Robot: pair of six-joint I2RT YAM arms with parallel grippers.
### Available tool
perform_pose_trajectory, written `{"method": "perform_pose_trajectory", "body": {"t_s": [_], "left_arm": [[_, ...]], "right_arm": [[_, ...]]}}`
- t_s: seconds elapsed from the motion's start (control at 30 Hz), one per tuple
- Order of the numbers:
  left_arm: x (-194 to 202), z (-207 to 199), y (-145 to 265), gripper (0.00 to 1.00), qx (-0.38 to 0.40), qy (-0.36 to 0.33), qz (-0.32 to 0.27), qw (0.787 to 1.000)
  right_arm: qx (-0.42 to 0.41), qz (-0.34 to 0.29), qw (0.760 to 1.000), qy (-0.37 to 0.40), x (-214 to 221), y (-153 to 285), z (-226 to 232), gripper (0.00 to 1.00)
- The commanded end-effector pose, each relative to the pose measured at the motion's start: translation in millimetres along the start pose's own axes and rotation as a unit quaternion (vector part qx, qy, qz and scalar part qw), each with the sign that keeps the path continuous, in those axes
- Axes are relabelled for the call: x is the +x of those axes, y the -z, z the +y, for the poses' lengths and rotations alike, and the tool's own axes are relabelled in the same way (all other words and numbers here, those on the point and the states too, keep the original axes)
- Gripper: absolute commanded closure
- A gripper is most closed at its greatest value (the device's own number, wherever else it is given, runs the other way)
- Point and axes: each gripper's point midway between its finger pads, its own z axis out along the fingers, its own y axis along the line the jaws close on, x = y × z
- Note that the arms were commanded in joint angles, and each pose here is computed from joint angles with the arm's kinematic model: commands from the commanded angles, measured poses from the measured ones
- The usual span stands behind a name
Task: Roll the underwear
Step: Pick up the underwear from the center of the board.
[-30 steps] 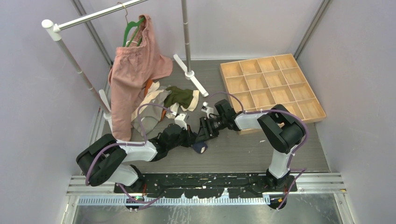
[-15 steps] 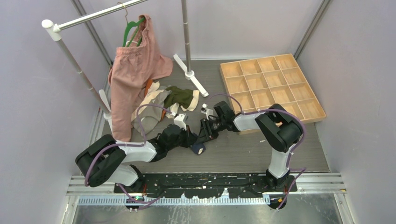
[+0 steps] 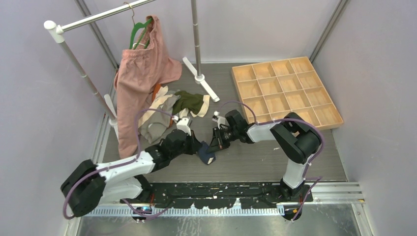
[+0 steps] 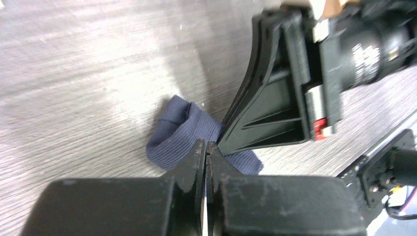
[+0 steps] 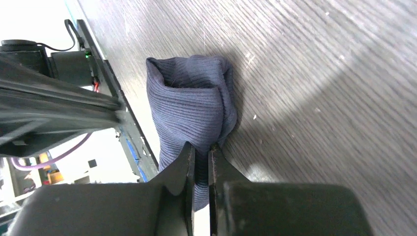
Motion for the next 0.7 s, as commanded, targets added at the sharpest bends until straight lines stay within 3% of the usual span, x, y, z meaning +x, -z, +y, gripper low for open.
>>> {"method": "perform_pose_trajectory", "body": {"t_s": [0.0,0.2,0.67], "left_arm": [[-41,4,33,0.99,-0.052,-0.005,-0.045,0.998],[-49,20,64,0.98,-0.084,0.004,-0.075,0.994],[10,38,50,0.98,-0.077,0.055,-0.010,0.995]], "right_arm": [[0.086,-0.028,0.996,0.002,6,11,-26,0.99],[0.092,-0.098,0.990,0.044,-25,35,0,0.99],[0.205,-0.243,0.945,0.081,-104,125,10,0.99]]}}
